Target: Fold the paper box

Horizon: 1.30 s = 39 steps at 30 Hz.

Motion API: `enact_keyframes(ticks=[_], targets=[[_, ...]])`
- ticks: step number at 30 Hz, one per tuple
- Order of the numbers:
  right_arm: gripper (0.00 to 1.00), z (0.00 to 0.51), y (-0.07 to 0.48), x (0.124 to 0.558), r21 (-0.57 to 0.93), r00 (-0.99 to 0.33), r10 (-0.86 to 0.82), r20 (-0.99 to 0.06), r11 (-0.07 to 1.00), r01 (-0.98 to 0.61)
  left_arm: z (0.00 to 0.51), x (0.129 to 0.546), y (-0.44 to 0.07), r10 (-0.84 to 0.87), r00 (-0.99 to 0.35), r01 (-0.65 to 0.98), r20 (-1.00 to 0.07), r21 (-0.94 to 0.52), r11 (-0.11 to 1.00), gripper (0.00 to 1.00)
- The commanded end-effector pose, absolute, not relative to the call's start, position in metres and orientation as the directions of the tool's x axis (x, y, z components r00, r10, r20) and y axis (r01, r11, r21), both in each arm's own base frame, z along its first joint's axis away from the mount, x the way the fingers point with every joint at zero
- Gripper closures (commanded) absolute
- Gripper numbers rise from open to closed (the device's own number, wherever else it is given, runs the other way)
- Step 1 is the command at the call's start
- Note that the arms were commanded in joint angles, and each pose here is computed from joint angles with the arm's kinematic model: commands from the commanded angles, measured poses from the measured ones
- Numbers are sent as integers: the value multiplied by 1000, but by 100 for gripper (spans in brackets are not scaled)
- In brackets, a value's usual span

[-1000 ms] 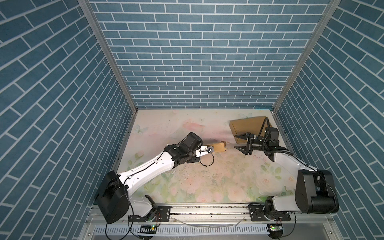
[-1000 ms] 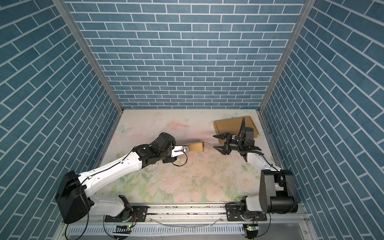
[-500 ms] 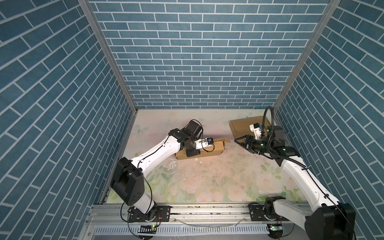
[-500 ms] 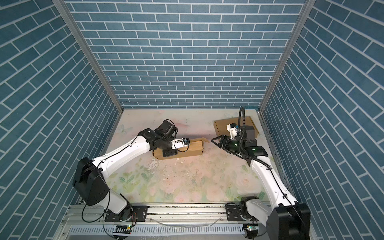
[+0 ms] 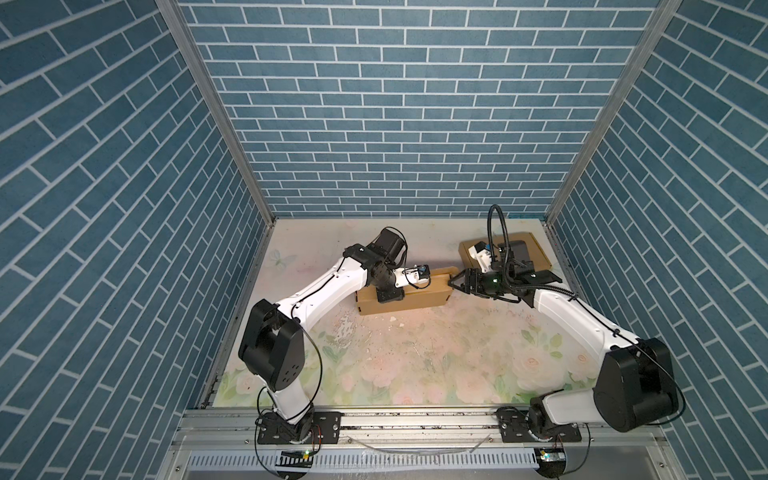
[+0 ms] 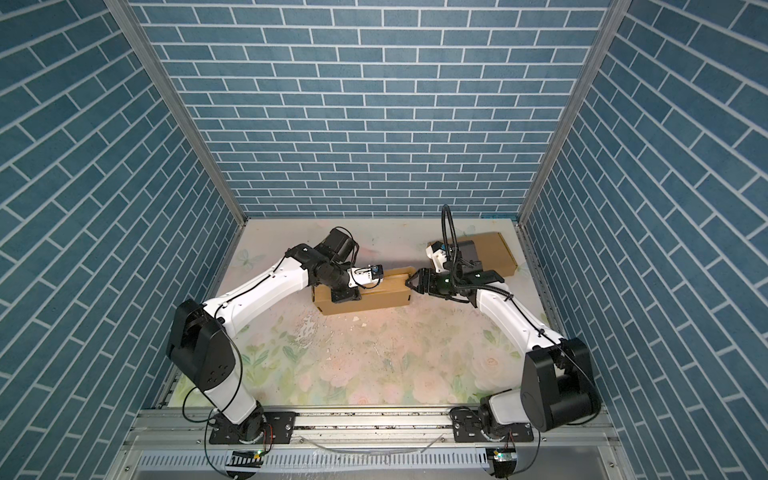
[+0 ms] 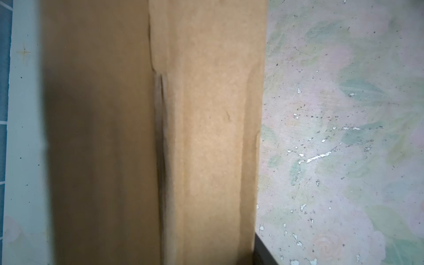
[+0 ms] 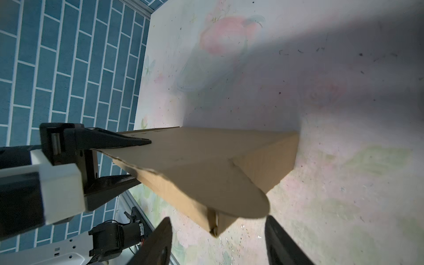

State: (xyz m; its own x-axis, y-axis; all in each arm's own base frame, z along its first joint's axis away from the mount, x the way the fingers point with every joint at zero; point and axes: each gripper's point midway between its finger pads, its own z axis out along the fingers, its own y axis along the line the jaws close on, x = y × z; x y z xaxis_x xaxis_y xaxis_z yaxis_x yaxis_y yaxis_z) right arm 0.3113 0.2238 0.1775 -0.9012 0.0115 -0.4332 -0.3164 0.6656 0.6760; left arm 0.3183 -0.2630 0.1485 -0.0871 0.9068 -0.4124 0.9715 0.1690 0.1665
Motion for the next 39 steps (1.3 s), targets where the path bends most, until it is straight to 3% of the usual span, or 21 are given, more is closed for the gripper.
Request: enact_keyframes(ticks=[1, 5, 8, 10, 19, 25, 28, 33, 39], targets=[[39, 193, 232, 332, 629, -850, -14, -527, 666, -401, 106, 300, -258, 931, -123, 990, -342, 23, 139, 55], [47, 189, 236, 340, 630, -852, -18, -524, 665, -401, 104, 301, -258, 930, -122, 991, -348, 15, 135, 57], [61, 180, 238, 341, 634, -861, -21, -508, 667, -391, 102, 301, -259, 928, -124, 991, -351, 7, 135, 58], [66, 173, 237, 340, 630, -867, -30, -497, 674, -385, 100, 301, -259, 928, -127, 991, -351, 3, 137, 59], [49, 199, 210, 338, 508, -824, -99, -557, 745, -432, 92, 308, -257, 924, -137, 989, -356, 4, 149, 64], [42, 208, 165, 335, 143, -732, -349, -585, 844, -517, 88, 312, -255, 922, -143, 988, -361, 8, 156, 64], [39, 212, 163, 342, 12, -677, -469, -567, 817, -577, 87, 313, -257, 920, -143, 988, -365, 7, 156, 65], [41, 217, 189, 349, -4, -614, -569, -548, 735, -678, 85, 314, -259, 920, -146, 988, -364, -2, 156, 65], [51, 212, 208, 349, 12, -589, -631, -505, 677, -736, 86, 316, -260, 919, -144, 988, -366, 3, 156, 65]])
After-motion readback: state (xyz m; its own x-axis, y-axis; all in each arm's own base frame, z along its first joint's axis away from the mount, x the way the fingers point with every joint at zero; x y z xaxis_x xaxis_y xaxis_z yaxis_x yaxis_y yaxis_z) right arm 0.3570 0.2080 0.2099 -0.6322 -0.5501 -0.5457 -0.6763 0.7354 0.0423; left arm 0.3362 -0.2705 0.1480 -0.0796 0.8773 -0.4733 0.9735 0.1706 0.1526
